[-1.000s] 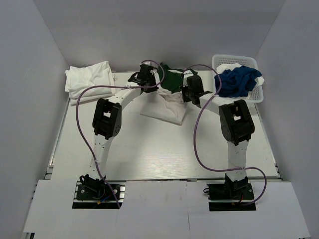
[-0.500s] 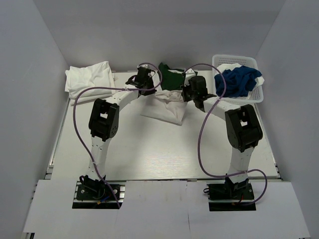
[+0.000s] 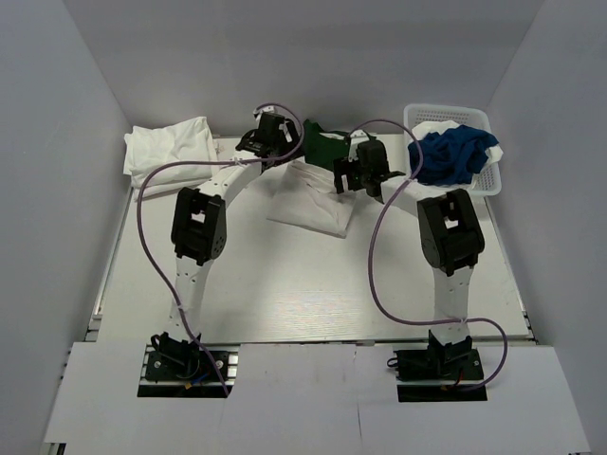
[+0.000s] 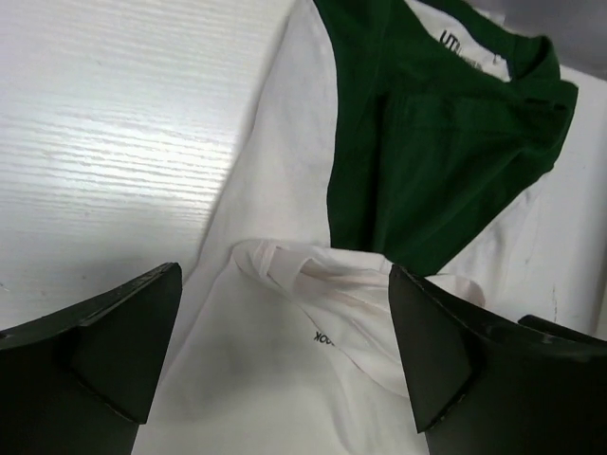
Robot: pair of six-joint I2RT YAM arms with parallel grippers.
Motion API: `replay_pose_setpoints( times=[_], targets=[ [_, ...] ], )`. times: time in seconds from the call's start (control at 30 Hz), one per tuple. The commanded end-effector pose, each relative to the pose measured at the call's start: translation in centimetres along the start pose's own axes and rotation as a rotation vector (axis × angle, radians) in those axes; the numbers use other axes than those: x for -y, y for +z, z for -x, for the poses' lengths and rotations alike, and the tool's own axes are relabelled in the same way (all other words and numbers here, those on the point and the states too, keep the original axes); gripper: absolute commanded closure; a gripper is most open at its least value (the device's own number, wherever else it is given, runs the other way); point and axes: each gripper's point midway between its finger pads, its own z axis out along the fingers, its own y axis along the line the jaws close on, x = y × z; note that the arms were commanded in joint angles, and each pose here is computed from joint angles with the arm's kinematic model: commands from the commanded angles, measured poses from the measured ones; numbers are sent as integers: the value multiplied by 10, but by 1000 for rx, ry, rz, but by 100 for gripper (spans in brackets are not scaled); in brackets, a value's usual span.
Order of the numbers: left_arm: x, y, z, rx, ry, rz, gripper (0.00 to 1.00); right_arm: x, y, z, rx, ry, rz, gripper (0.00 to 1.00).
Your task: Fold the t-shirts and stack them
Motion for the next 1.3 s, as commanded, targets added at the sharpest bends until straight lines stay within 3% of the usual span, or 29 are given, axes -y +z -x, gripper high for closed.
replay_pose_setpoints(
  times=[0.0,0.1,0.2,0.3,0.4,0.53,0.6,0.77,0.97,1.1,1.27],
  targets=[
    [8,-30,38,71,-22,-11,0,-11,-33,57,110,-9,53,10],
    [6,-58,41,100,-18,-30,0,-24,-54,57,120,11,106,10],
    [-6,-77,20,64,-4,-37,0,-33,-73,43,93,101,141,10],
    [-33,-80,-28,-64,21,12,0,-65,-100,28,87,150,300,10],
    [-30,-83,-62,-155,62,-36,0,-100,-113,9,76,189,500,10],
    [-5,-85,-90,-232,78,-215,0,-126,-104,-5,33,245,649,10],
    [-13,-77,-106,-272,76,-200,0,-129,-100,-12,13,286,672,10],
    [-42,-61,-139,-386,46,-133,0,-101,-61,-53,-95,353,515,10],
    [-85,-60,-152,-398,76,35,0,-48,-51,-89,-193,364,263,10],
    [-91,-64,-166,-437,74,45,0,-9,-61,-75,-147,297,137,10],
    [-69,-68,-170,-456,77,-62,0,-9,-89,-24,-27,212,149,10]
  ],
)
